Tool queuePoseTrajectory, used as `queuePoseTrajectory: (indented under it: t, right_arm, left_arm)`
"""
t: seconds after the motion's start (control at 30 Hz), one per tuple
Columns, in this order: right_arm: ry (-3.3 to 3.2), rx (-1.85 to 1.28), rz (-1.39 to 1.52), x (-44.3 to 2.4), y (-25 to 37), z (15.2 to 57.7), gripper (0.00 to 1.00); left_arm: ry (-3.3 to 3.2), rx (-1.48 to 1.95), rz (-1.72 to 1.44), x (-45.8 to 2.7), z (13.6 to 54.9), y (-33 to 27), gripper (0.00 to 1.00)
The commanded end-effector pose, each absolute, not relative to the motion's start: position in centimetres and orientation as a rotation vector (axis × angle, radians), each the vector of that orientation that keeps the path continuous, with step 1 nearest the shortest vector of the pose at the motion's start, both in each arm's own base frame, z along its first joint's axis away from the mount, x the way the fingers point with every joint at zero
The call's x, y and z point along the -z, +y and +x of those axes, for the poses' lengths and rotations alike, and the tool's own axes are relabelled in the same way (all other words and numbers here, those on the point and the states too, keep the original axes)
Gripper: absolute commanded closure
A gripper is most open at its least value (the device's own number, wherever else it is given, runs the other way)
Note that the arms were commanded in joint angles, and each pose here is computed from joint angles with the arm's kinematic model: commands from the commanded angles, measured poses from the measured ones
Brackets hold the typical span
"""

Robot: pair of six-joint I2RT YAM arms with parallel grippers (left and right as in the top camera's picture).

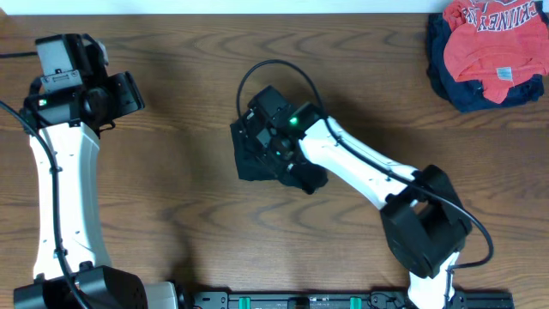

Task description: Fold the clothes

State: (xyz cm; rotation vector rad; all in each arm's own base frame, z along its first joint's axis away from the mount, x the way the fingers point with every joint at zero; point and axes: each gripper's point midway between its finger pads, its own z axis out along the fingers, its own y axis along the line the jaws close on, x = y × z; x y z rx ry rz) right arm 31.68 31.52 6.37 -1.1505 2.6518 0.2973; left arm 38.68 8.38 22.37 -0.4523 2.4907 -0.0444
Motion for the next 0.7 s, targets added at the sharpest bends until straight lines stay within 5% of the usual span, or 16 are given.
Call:
queuePoseTrajectory:
  t: [0.0,0.33,0.67]
  right_arm:
    - [2.585,-0.322,-1.059,-8.0,33.2,33.0,0.99]
    - [2.366,-0.631,-0.880,-17.1,39.4,36.2,0.99]
    - [2.388,-0.646,-0.719,-11.7,42.0,39.3,0.99]
  left_arm:
    - [2.494,0.022,-0.457,-22.3,38.7,9.0,0.34]
    - [2.518,0.042,-0.463,-22.0,38.2,8.6,0.34]
    - [2.521,0.041,-0.464,-21.9,38.2,8.6,0.35]
